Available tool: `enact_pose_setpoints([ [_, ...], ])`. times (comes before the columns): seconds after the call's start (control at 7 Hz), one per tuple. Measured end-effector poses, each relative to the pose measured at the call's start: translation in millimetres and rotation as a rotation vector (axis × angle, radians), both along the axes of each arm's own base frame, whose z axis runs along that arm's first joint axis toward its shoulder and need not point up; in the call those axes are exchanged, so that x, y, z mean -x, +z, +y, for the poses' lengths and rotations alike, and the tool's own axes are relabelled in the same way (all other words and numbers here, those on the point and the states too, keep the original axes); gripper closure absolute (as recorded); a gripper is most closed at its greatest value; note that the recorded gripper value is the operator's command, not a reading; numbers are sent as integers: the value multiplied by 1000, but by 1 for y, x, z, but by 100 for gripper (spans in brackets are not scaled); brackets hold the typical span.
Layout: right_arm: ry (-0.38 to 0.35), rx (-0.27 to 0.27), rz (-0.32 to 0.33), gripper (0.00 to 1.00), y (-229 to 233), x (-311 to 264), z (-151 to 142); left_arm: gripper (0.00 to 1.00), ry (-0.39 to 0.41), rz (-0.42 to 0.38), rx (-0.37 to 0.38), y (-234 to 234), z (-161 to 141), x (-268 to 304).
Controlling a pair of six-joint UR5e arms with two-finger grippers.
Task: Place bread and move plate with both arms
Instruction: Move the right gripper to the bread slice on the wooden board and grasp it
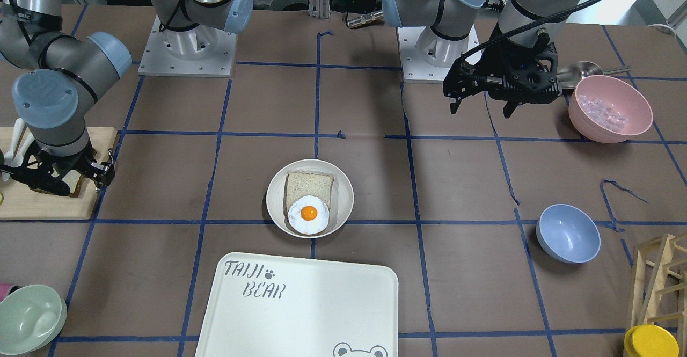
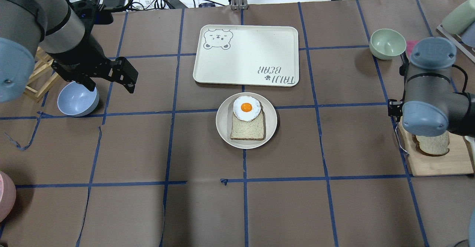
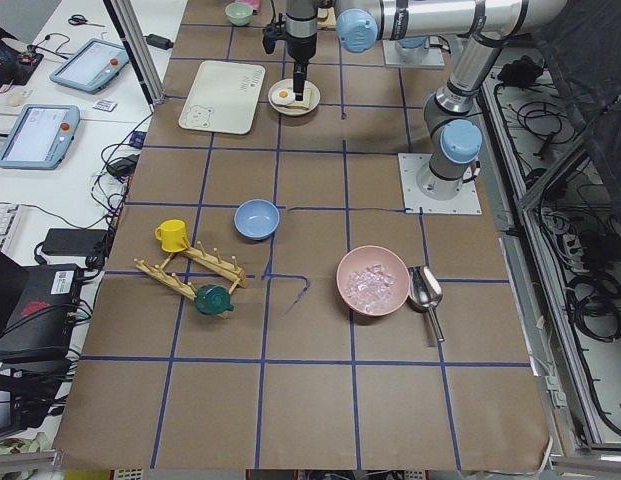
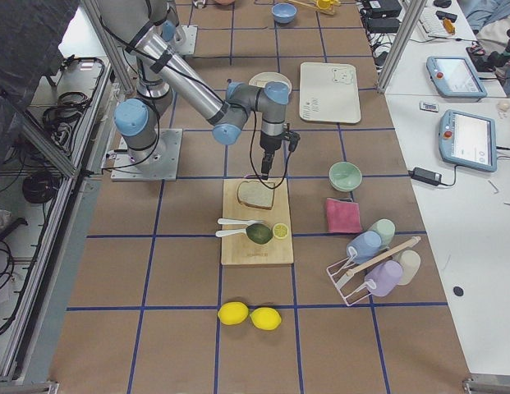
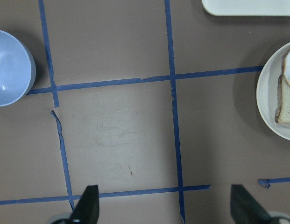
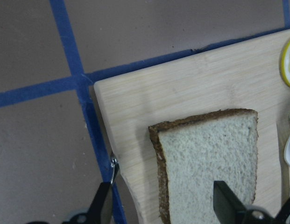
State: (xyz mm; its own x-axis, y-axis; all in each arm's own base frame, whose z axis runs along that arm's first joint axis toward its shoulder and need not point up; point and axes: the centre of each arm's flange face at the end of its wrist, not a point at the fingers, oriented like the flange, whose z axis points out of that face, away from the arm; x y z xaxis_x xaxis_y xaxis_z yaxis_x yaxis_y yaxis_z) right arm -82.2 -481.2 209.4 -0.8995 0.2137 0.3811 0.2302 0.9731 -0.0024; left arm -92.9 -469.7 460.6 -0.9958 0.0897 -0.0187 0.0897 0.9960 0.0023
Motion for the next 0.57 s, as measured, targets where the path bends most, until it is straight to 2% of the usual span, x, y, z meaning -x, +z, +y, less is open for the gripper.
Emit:
enact_pose_setpoints([
  [0.29,2,-51,13,55,-8,4,7,0,17,-27,-18,-10,-1,-11],
  [0.57,-1,-85,5,57,-12,5,11,0,31,-31,-7,-12,-3,-14],
])
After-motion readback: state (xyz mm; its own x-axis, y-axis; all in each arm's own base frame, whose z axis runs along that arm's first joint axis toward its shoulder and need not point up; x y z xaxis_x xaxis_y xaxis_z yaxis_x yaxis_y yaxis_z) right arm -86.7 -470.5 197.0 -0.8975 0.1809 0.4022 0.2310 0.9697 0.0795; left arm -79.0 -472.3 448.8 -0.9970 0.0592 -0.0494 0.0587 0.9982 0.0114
